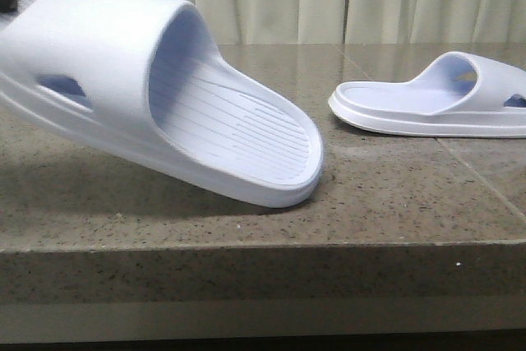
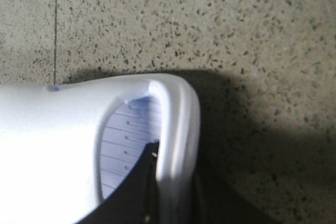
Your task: Insert blue slippers together front up
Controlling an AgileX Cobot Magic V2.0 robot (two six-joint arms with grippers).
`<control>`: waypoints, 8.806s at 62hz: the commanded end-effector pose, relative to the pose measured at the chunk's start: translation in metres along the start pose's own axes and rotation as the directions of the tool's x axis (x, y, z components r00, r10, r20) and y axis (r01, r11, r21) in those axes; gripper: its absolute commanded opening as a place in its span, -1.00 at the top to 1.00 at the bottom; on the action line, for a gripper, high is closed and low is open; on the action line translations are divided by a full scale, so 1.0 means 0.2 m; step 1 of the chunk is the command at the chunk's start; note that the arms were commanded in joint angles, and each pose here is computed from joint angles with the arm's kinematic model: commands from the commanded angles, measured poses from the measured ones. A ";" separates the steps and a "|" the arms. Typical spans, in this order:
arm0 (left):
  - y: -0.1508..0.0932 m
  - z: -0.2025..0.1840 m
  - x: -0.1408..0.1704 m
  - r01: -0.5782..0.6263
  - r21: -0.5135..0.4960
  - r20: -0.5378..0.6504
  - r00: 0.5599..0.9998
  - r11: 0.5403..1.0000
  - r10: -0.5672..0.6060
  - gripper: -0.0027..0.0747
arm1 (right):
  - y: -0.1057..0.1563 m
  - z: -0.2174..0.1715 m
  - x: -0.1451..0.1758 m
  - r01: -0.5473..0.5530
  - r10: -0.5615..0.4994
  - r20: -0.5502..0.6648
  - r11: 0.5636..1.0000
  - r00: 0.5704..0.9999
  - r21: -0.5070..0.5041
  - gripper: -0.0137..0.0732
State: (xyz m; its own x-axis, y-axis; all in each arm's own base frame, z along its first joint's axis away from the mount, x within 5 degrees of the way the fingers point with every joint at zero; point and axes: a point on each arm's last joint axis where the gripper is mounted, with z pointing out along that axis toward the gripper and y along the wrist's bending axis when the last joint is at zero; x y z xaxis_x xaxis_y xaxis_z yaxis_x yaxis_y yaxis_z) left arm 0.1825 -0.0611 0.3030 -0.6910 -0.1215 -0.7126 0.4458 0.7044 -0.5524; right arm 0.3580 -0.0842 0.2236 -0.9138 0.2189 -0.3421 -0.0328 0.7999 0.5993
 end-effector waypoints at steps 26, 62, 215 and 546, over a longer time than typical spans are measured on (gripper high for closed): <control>-0.05 -0.03 -0.06 0.022 0.043 0.085 0.996 0.999 -0.026 0.98 | 0.15 -0.15 -0.03 0.065 -0.061 0.081 0.997 0.995 -0.046 0.84; 0.21 0.24 -0.12 0.287 0.096 0.104 0.949 0.953 -0.296 0.98 | 0.32 -0.44 0.15 0.072 0.026 0.281 0.941 0.959 -0.332 0.84; 0.32 0.36 -0.08 0.329 0.108 0.041 0.941 0.938 -0.335 0.98 | 0.80 0.01 0.35 0.313 -0.285 0.195 0.940 0.938 -0.132 -0.49; 0.14 -0.42 0.69 -0.116 -0.703 0.535 0.564 0.702 0.629 0.98 | 0.85 -0.88 1.43 0.358 -0.532 0.361 0.819 0.766 0.449 0.84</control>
State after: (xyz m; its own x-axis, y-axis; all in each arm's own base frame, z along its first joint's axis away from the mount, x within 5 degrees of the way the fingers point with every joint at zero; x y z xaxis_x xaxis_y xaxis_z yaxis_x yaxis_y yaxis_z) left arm 0.0551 -0.0007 0.2136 0.0324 0.0050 -0.9995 0.0076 1.0000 0.0053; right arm 0.0166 0.0158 0.3452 -0.5968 -0.0677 -0.7996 -0.1731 0.9838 0.0459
